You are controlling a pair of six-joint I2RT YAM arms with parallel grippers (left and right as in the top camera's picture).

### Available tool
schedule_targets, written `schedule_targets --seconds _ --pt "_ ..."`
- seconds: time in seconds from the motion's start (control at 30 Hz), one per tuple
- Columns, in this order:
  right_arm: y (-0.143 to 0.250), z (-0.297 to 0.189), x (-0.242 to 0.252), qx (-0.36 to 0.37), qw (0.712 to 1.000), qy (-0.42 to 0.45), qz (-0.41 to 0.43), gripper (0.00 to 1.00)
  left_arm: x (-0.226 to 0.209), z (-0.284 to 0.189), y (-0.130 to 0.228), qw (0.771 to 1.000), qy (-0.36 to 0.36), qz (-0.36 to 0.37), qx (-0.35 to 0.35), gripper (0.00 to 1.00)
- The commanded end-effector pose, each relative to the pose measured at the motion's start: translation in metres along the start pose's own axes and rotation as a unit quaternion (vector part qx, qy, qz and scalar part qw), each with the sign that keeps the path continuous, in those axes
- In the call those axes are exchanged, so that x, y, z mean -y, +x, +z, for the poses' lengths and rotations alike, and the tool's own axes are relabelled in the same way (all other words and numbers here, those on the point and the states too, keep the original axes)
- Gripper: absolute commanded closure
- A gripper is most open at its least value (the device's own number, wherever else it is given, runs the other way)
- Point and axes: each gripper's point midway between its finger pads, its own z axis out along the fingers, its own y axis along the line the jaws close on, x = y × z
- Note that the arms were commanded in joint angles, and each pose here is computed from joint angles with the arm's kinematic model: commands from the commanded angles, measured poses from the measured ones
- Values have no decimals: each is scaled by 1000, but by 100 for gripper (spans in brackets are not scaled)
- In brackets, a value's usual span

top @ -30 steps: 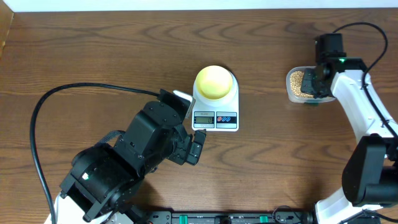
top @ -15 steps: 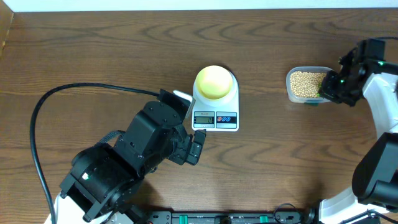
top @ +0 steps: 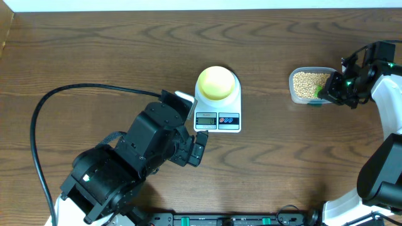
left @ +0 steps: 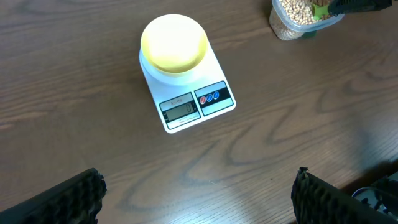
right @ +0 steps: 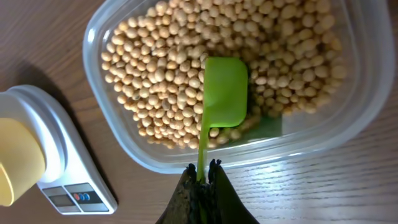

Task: Scoop item into bowl and weigh 50g on scale
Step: 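Dip the scoop into the soybeans with right gripper and scoop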

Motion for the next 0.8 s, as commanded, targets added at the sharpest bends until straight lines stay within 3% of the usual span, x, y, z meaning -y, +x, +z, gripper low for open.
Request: schedule_targets --seconds 0.0,0.17,0.47,0.77 --pt "0 4 -2 -5 1000 -27 -10 99 0 -6 -4 1000 2 6 10 2" --pt "-5 8 8 4 999 -45 5 99 0 -6 -4 1000 2 6 10 2" --pt "-10 23 15 -6 988 -152 19 99 0 -6 -4 1000 2 6 10 2" --pt "-16 10 14 9 974 -224 21 99 0 -6 -4 1000 2 6 10 2"
